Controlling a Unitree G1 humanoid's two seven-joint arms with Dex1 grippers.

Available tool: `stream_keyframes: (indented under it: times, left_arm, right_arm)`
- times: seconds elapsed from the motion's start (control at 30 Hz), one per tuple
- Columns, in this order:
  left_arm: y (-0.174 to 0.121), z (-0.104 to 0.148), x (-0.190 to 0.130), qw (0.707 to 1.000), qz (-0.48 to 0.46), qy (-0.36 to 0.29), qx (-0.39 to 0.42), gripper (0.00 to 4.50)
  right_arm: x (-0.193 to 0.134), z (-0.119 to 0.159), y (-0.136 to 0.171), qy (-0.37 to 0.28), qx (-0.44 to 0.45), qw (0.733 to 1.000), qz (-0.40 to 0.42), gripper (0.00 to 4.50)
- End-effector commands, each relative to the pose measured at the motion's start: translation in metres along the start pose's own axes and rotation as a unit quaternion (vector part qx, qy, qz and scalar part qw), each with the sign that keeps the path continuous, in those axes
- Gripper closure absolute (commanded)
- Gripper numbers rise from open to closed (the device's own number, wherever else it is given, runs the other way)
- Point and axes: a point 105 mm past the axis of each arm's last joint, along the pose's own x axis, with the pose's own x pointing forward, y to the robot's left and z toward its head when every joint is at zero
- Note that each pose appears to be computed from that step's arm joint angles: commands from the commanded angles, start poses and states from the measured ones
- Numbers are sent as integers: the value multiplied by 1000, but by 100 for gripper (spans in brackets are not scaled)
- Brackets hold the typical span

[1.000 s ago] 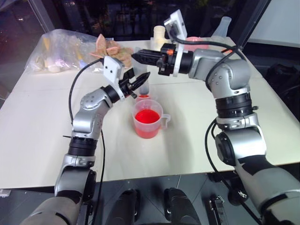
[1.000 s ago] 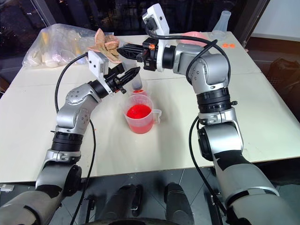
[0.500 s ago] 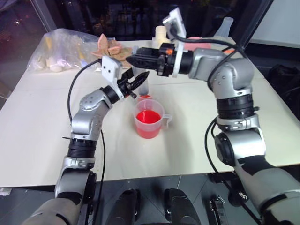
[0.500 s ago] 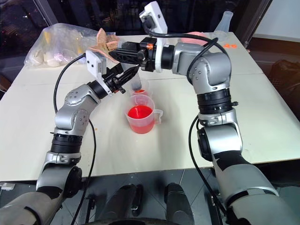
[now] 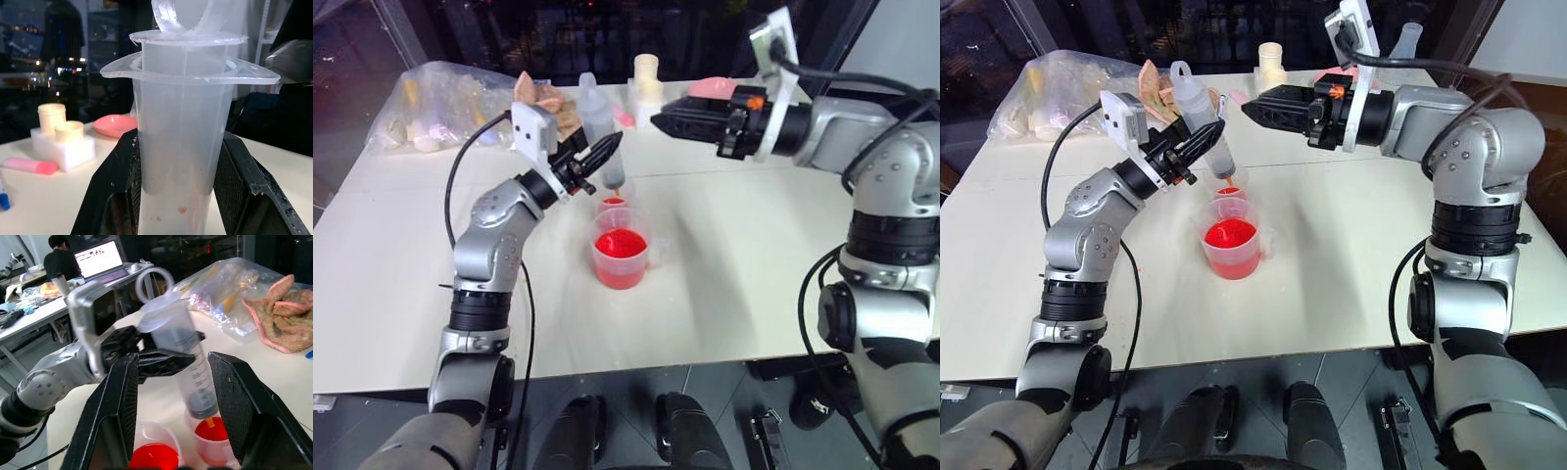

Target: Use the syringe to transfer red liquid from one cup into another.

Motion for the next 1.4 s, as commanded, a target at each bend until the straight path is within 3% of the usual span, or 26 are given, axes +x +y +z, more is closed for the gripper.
stream_keyframes:
  times: [0.03, 0.13, 0.27, 0.33, 0.37, 0.43, 0.57, 0.73, 1.13, 1.4]
  left_arm:
    - [0, 45, 11, 999, 5, -38, 17, 303]
    - [4, 62, 20, 999, 22, -26, 0, 303]
    - [26, 94, 34, 992, 116, 27, -34, 303]
    - [63, 71, 24, 943, 239, 150, -176, 303]
    - [66, 64, 20, 924, 264, 194, -198, 303]
    - [76, 62, 9, 898, 325, 250, -158, 303]
    - [84, 60, -3, 864, 382, 304, -127, 303]
    - [86, 52, -19, 815, 424, 362, -159, 303]
    - [82, -19, -60, 685, 458, 527, -206, 303]
    - [65, -60, -96, 604, 419, 634, -241, 303]
  right_arm:
    - [-7, 10, 8, -19, -18, 1000, 0, 219]
    - [-9, 8, 8, -19, -17, 1000, -6, 219]
    - [-12, 6, 7, -16, -21, 1000, -13, 219]
    - [-14, 6, 12, -10, -35, 999, 0, 219]
    - [-15, 6, 15, -5, -43, 999, 7, 219]
    - [-15, 1, 24, 22, -83, 996, 32, 219]
    - [-18, -18, 36, 88, -155, 981, 78, 219]
    - [-19, -51, 27, 185, -270, 940, 95, 219]
    - [-15, -51, 24, 179, -268, 941, 107, 219]
    - [-14, -52, 23, 177, -266, 942, 102, 219]
